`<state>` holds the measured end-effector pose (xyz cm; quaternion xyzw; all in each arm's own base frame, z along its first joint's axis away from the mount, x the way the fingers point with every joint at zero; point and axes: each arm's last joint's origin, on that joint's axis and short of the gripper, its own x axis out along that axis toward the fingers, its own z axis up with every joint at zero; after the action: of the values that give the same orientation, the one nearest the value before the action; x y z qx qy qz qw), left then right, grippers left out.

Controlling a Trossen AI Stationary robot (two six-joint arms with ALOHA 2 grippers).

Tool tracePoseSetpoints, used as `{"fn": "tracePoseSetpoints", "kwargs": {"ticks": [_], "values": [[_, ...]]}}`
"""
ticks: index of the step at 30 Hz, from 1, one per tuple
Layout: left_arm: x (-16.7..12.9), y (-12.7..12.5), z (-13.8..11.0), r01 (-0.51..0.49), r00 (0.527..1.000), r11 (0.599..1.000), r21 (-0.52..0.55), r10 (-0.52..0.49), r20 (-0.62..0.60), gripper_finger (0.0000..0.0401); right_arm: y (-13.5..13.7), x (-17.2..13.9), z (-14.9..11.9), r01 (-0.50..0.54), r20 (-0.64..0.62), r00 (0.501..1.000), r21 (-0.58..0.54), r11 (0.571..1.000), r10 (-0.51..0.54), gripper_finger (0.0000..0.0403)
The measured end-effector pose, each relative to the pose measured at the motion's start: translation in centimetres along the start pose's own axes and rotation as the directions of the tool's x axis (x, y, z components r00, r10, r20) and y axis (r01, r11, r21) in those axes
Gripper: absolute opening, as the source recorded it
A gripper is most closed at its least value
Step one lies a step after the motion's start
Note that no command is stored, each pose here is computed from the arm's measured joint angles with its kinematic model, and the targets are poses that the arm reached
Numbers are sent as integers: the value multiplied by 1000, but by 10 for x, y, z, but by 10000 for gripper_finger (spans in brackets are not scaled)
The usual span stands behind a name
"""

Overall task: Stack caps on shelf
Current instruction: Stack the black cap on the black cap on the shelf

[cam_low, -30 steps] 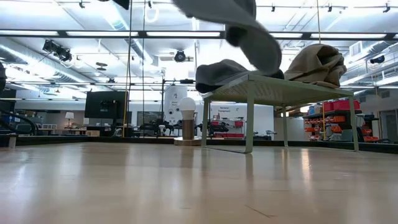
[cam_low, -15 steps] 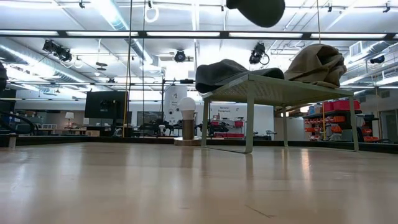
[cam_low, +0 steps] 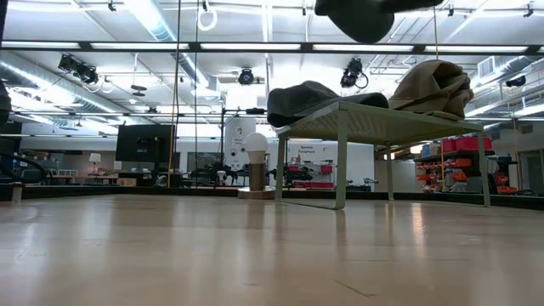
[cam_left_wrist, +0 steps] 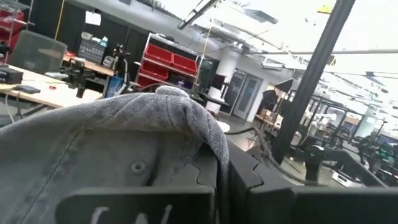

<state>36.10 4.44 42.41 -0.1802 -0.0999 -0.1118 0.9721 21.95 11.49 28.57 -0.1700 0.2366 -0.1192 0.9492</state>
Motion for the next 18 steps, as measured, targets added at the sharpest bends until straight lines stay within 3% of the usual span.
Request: {"fn": "tracePoseSetpoints", "kwargs": {"ticks": [4, 8, 13, 18], "values": [[4, 1, -5, 0, 1000, 1000, 12, 0, -13, 13, -14, 18, -16, 151, -65, 987, 39, 988, -148, 31], [4, 1, -5, 0, 1000, 1000, 25, 0, 1, 6, -24, 30, -27, 210, -102, 974, 72, 975, -202, 29], [4, 1, -2, -33, 999, 998, 53, 31, 37, 11, -29, 40, -31, 342, -19, 940, 120, 932, -342, 29], [3, 6, -5, -70, 998, 992, 103, 68, 16, 6, -28, 39, -32, 363, 59, 927, 107, 926, -370, 29]]}}
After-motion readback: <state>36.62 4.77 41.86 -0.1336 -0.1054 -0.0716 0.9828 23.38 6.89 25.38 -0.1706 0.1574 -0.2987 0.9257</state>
